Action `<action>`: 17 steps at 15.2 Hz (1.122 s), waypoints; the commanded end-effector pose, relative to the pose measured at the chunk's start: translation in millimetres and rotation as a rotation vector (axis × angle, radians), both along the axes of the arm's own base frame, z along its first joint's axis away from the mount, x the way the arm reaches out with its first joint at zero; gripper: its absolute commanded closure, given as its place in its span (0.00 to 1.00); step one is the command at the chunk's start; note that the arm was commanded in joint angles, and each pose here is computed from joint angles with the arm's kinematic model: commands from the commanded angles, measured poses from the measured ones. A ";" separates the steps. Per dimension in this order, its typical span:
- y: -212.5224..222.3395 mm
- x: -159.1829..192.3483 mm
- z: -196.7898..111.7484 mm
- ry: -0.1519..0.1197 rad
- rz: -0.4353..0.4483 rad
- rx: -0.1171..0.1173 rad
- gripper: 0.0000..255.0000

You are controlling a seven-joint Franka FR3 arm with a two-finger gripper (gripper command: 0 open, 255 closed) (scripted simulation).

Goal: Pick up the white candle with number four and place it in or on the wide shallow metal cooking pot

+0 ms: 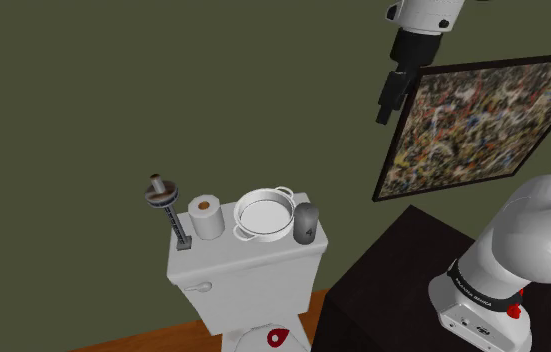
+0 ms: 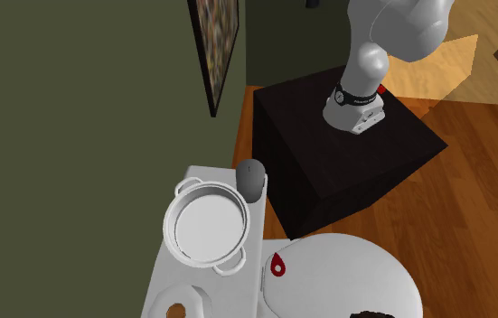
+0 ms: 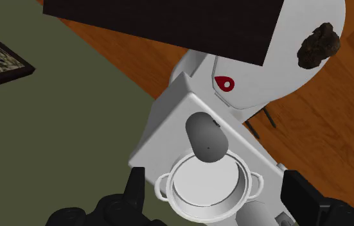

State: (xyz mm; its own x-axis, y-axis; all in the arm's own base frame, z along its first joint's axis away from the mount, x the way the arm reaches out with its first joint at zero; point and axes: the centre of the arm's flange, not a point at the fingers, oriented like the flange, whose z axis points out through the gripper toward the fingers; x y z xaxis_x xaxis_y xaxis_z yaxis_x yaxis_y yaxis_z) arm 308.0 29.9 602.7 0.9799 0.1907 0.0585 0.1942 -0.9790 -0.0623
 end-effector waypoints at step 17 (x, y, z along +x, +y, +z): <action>101.6 33.8 -189.6 -0.049 -0.328 -0.098 0.00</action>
